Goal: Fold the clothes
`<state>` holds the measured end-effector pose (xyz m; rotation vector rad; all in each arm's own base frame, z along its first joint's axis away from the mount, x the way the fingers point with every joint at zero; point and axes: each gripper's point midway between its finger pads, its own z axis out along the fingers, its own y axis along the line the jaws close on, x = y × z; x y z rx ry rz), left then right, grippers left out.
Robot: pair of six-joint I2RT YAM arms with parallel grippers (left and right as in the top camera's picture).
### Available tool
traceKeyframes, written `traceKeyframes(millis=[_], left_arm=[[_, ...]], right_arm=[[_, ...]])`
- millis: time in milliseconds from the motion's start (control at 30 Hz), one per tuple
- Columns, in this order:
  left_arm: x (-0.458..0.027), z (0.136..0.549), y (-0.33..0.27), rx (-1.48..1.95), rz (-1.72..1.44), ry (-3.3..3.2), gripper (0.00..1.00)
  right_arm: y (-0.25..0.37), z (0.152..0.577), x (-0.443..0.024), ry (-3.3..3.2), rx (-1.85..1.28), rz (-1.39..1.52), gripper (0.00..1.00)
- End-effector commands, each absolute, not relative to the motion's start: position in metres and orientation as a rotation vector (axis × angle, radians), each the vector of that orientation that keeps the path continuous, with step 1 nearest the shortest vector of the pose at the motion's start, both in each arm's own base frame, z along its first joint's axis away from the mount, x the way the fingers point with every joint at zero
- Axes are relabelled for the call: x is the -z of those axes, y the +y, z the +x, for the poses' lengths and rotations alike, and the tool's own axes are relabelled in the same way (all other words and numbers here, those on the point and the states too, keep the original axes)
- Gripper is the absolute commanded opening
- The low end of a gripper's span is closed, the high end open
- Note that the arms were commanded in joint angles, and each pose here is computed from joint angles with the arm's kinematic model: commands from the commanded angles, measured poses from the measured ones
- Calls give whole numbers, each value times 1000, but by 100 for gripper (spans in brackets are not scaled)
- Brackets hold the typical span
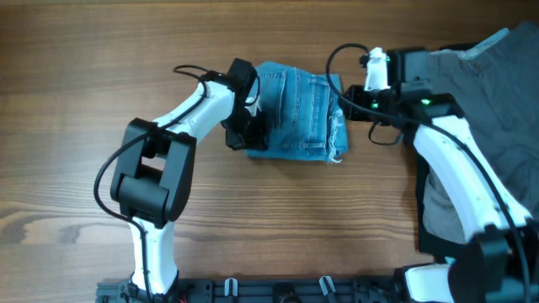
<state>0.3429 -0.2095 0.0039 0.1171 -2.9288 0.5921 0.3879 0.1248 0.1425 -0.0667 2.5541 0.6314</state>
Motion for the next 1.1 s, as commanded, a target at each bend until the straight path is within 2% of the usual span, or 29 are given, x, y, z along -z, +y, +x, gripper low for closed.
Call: traceKeyframes(millis=[0,67,133,200,267,333,400,467,533,633,867,1067], left_arm=[[27,418,-101,-233,507,-3167,4],[5,451,-88,-338,592,-3222,4],[-40,492,-82,-561,548,-3303,6],[-100,516,-85,-814,415,-3334,17],[-142,508,-93,-971,305,-3278,30],[-161,487,-94,-946,225,-3237,50],[-160,471,-94,-915,230,-3183,64],[-152,450,-94,-869,249,-3094,84],[-144,437,-94,-837,223,-3043,93],[-114,420,-97,-811,246,-2955,99],[-38,389,-161,-1075,204,-2783,100],[-1,370,-191,-999,249,-2784,100]], right_arm=[[153,397,-118,2555,-786,-180,22],[162,403,-105,2558,-797,-190,23],[178,405,-86,2579,-815,-200,26],[190,406,-68,2611,-825,-175,29],[199,408,-56,2620,-840,-166,29],[205,410,-45,2622,-844,-181,29],[205,408,-36,2646,-836,-172,24],[187,404,-7,2755,-705,-13,15],[176,390,25,2868,-631,67,10],[173,379,41,2929,-612,84,10],[173,380,41,2926,-614,84,12],[172,377,42,2940,-610,88,12]])
